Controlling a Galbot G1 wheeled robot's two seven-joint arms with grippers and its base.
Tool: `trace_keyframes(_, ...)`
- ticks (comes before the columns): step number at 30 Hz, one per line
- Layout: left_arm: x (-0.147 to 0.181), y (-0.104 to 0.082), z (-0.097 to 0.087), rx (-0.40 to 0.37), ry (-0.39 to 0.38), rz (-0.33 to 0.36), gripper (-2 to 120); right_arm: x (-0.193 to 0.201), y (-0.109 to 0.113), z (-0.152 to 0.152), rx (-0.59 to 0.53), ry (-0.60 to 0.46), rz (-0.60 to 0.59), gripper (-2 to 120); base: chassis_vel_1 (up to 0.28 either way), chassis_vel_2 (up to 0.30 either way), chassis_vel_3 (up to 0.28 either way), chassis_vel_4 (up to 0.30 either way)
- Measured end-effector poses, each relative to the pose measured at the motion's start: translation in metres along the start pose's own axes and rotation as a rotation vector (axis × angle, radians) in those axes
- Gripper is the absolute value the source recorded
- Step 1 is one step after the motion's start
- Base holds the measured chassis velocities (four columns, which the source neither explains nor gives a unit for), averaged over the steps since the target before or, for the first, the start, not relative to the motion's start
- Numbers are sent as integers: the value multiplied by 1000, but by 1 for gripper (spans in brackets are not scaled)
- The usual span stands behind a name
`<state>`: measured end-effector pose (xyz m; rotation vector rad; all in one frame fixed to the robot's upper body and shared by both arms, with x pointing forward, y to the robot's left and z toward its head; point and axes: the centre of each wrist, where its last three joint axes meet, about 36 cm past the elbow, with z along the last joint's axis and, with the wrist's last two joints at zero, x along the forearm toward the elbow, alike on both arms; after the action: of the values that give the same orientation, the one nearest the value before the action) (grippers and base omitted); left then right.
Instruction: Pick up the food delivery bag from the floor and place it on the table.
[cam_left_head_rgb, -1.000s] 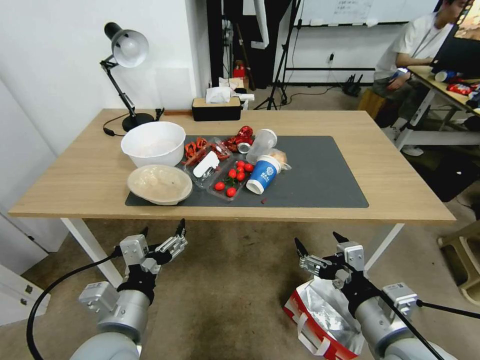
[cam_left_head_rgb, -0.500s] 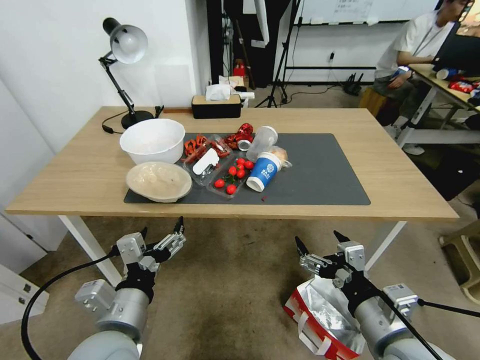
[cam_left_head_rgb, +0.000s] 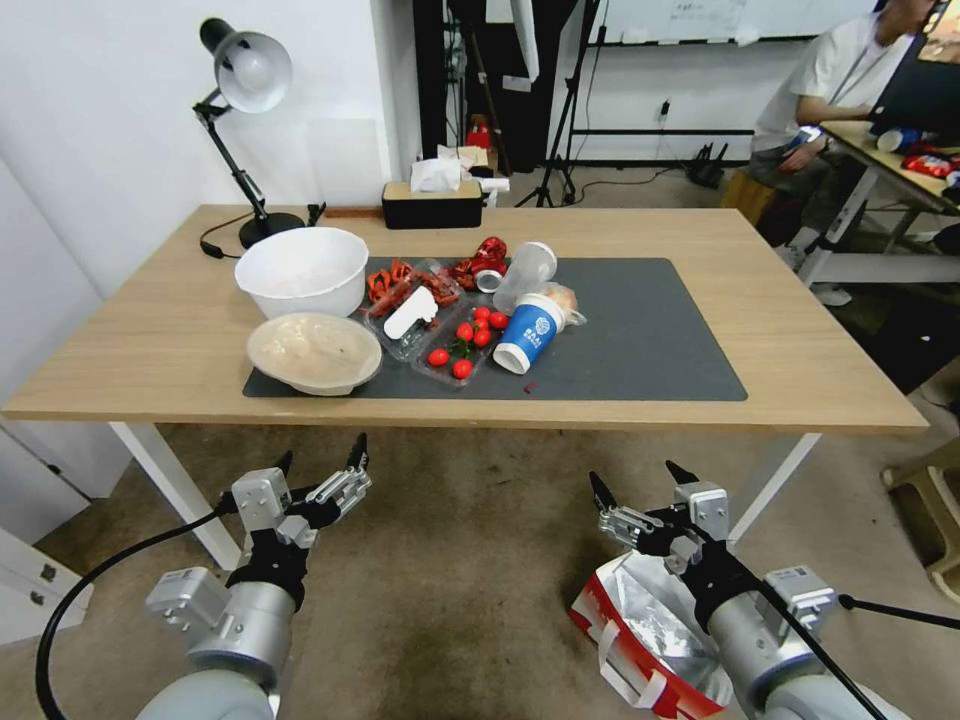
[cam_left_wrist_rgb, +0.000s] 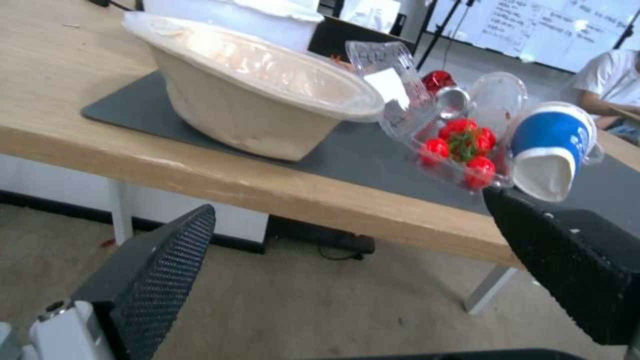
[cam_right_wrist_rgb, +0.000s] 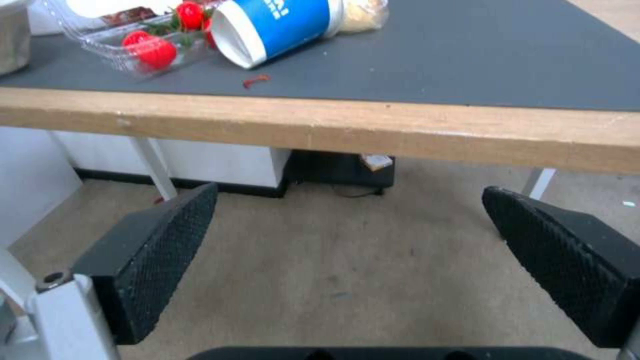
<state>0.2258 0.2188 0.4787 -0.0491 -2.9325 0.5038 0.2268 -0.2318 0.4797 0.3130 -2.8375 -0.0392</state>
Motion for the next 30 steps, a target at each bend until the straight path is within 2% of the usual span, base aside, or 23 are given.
trace_keyframes(12, 2, 0, -1, -5, 4, 24, 100, -1, 0, 0, -1, 15, 23, 100, 0, 0, 0, 0)
trace_keyframes(30, 4, 1, -2, -13, 19, 15, 100, 2, 2, -4, -5, 7, 22, 100, 0, 0, 0, 0)
